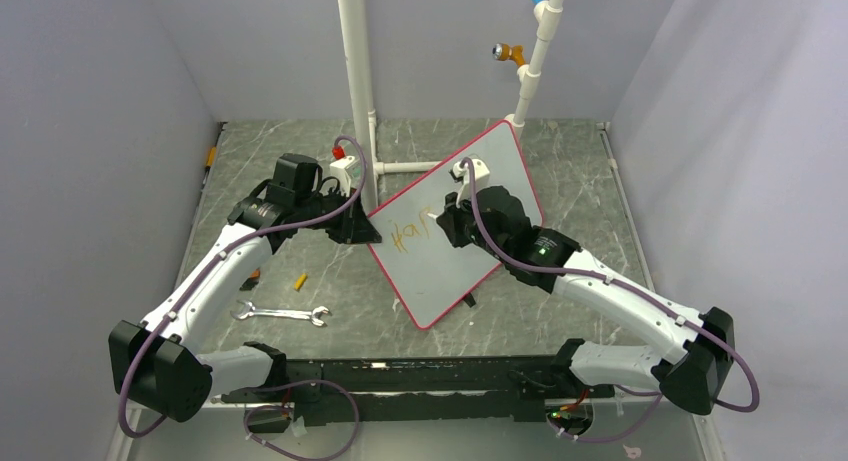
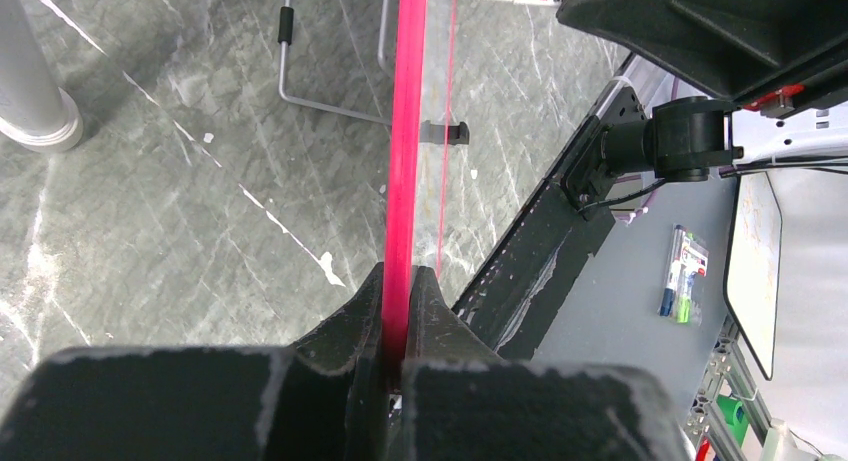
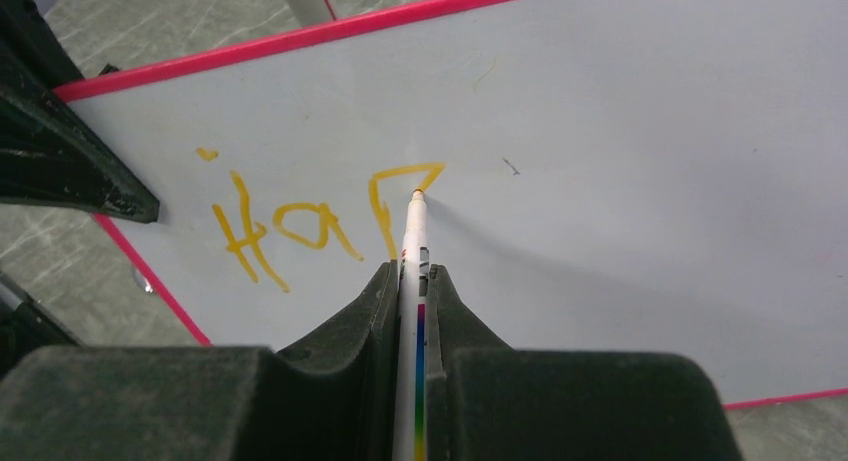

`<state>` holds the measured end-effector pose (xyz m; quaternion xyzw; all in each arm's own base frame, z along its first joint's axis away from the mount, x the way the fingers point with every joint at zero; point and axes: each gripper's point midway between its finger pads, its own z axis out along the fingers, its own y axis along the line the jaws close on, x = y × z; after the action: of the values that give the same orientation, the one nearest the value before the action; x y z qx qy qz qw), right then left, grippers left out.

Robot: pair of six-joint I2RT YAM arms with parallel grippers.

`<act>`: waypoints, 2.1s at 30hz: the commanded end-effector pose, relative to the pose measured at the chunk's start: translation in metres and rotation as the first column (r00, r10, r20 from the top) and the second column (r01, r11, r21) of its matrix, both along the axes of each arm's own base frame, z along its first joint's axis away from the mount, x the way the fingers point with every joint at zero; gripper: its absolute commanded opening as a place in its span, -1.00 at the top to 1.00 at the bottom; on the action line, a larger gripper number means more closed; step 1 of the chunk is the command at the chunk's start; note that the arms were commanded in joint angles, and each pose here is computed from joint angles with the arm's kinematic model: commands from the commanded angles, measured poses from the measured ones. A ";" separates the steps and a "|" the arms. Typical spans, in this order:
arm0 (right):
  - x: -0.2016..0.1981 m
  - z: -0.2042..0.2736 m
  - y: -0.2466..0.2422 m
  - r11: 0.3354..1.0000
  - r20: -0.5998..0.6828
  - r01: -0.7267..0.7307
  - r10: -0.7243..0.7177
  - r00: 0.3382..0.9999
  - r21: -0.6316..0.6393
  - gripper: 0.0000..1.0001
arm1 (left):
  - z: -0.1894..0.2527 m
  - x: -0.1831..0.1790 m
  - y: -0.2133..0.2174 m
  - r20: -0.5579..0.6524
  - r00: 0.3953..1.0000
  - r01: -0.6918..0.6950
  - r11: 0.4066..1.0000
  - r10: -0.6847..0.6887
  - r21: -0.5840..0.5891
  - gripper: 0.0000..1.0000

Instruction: Write a sentence on the whiteboard

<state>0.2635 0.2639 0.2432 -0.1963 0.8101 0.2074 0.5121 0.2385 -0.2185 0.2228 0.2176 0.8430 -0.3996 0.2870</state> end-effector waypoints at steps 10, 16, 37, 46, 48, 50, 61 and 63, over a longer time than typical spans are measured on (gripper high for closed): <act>-0.015 0.001 0.011 0.995 -0.031 -0.099 0.100 0.995 0.025 1.00 | 0.006 0.041 0.023 0.273 0.960 -0.093 0.988 0.056 0.124 1.00; -0.008 0.032 0.006 0.997 0.039 -0.065 0.063 0.997 0.052 1.00 | 0.005 0.041 0.023 0.271 0.961 -0.092 0.988 0.055 0.125 1.00; 0.018 0.041 -0.022 0.996 0.070 0.057 -0.061 0.996 0.063 1.00 | 0.006 0.040 0.023 0.275 0.960 -0.095 0.988 0.057 0.126 1.00; 0.022 0.037 -0.018 0.997 0.065 0.050 -0.054 0.996 0.063 1.00 | 0.005 0.040 0.023 0.275 0.960 -0.092 0.988 0.054 0.126 1.00; 0.023 0.037 -0.017 0.997 0.064 0.049 -0.052 0.997 0.062 1.00 | 0.005 0.040 0.023 0.273 0.960 -0.091 0.988 0.054 0.126 1.00; 0.024 0.037 -0.015 0.997 0.063 0.044 -0.048 0.997 0.062 1.00 | 0.005 0.040 0.023 0.273 0.960 -0.090 0.988 0.052 0.125 1.00; 0.028 0.038 -0.009 0.997 0.067 0.035 -0.039 0.997 0.066 1.00 | 0.003 0.041 0.023 0.268 0.962 -0.091 0.987 0.053 0.130 1.00; 0.029 0.038 -0.009 0.997 0.068 0.038 -0.042 0.997 0.065 1.00 | 0.004 0.041 0.023 0.272 0.961 -0.092 0.987 0.054 0.129 1.00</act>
<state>0.2818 0.2470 0.2512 -0.1786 0.8131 0.1987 0.5171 0.2378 -0.2192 0.2239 0.2203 0.8412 -0.4004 0.2891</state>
